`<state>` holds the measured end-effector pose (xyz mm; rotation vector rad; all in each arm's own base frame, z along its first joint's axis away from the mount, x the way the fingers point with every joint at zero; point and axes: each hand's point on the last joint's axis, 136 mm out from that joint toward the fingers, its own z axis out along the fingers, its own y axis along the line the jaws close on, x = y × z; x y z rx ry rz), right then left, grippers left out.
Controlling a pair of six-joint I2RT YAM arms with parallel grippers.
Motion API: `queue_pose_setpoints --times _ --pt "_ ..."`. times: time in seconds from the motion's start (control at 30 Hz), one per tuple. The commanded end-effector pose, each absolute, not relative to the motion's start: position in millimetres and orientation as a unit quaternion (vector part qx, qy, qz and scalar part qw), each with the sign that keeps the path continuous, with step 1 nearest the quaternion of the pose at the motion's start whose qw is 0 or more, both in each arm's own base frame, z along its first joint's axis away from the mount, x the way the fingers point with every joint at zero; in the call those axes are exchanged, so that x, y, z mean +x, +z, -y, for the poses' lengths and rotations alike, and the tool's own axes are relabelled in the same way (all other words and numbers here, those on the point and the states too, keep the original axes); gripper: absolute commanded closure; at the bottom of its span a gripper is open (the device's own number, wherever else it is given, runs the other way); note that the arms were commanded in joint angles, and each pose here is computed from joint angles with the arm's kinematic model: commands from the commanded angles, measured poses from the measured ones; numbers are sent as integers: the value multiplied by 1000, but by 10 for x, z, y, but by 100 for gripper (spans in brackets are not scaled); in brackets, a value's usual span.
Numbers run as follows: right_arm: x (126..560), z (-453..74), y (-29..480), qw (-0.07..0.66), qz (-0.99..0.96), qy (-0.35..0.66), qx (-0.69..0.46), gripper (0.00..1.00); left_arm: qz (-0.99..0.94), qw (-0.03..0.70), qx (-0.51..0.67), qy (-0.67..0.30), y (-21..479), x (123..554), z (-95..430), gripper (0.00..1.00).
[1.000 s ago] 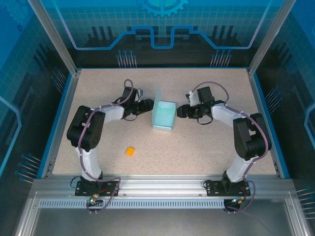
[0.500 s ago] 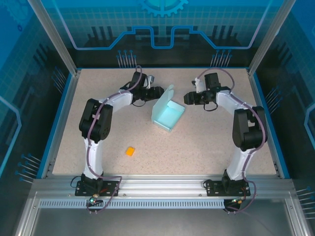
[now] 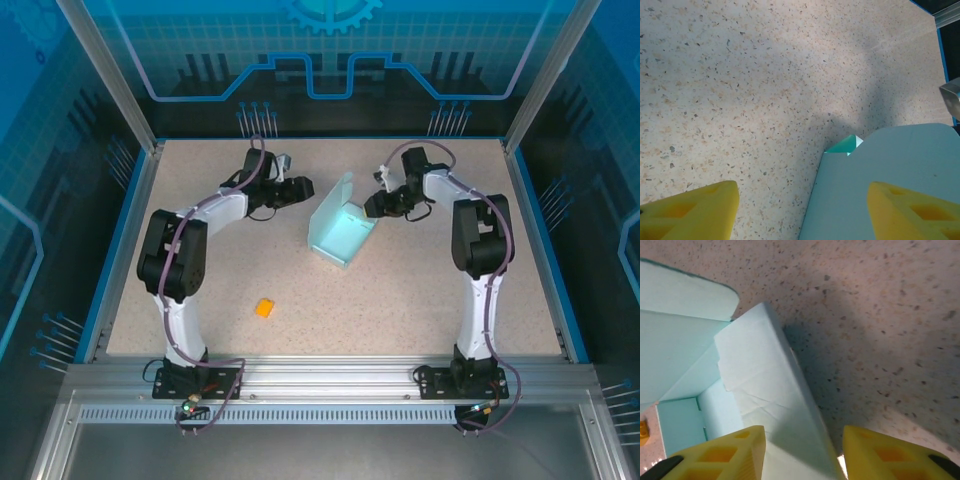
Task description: Fold the paper box
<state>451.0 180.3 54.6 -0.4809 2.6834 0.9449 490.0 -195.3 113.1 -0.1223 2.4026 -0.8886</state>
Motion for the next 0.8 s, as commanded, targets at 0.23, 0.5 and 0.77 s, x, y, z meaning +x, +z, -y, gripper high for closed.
queue_pose_setpoints --times 0.23,0.5,0.77 --pt "4381 -1997 489 90 -917 336 -196 63 -893 295 -46 -336 1194 4799 1829 30" --pt "4277 -2102 547 87 -911 341 -213 63 -895 294 -53 -331 1144 4748 1778 30" --pt "4167 -2211 590 84 -906 349 -223 61 -898 294 -53 -322 1098 4711 1746 30"
